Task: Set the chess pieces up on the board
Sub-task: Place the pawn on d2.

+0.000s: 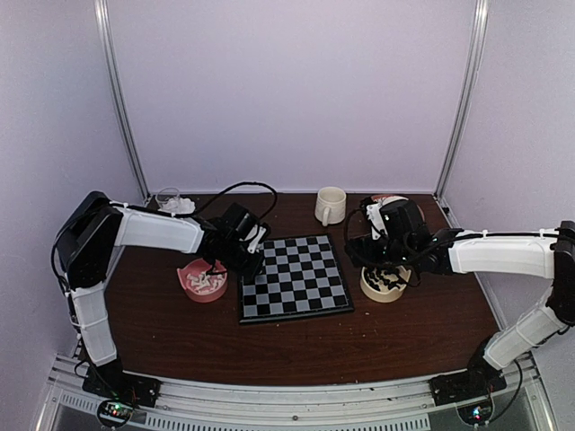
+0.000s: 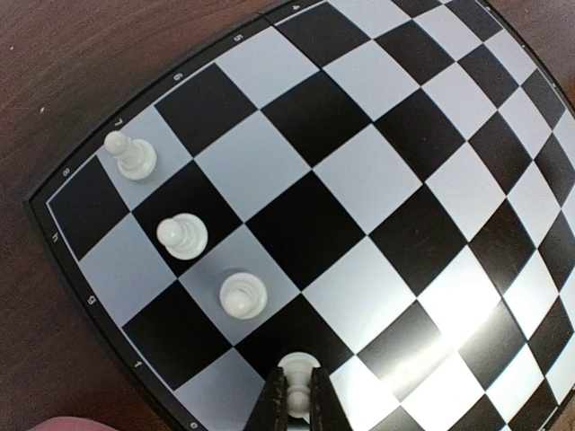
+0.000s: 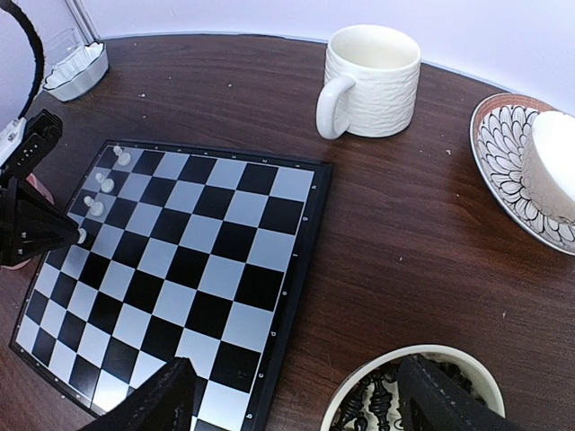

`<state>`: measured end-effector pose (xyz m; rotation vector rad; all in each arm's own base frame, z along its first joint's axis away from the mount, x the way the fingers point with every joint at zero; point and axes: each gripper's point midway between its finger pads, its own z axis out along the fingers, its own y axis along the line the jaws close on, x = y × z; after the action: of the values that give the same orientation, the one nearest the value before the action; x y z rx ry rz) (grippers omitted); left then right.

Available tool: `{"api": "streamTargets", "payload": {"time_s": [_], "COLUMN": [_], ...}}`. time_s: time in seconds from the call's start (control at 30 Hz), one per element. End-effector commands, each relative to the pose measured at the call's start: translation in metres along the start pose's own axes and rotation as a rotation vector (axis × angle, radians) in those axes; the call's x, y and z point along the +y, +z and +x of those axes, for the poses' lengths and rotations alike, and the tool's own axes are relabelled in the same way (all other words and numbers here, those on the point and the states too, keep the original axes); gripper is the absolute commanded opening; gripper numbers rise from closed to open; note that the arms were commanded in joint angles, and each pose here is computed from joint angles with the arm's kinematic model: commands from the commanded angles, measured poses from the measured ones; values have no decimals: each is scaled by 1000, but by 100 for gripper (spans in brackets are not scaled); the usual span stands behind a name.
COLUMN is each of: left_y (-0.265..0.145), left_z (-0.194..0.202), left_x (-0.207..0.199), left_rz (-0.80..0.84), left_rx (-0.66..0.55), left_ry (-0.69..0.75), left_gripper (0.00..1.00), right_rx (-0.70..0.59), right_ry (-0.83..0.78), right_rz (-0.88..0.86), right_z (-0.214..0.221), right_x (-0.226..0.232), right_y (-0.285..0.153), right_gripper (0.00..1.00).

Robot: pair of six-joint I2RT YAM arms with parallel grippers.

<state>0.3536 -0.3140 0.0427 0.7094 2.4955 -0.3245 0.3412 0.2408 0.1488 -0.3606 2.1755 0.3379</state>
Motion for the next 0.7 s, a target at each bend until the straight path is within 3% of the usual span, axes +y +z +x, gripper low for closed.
{"api": "streamTargets", "payload": {"time_s": [0.0,0.27,0.67], "left_y": [-1,0,-5], "left_z": [-7,-6,-2], "left_x": [-1,-2,-4], "left_rz": [-16,-14,-4], "left_rx": [-14,-13,-6], "left_ry": [24,28,25], "left_gripper": [10,20,18], "right_rx": [-52,-53,-56], "right_ry": [-2,-3,-3], "right_rz": [4,3,10], "right_z": [-18,-18,-19], "right_x": [2,3,1], "right_y": [-9,-10,-11], "right_gripper": [80,80,80]}}
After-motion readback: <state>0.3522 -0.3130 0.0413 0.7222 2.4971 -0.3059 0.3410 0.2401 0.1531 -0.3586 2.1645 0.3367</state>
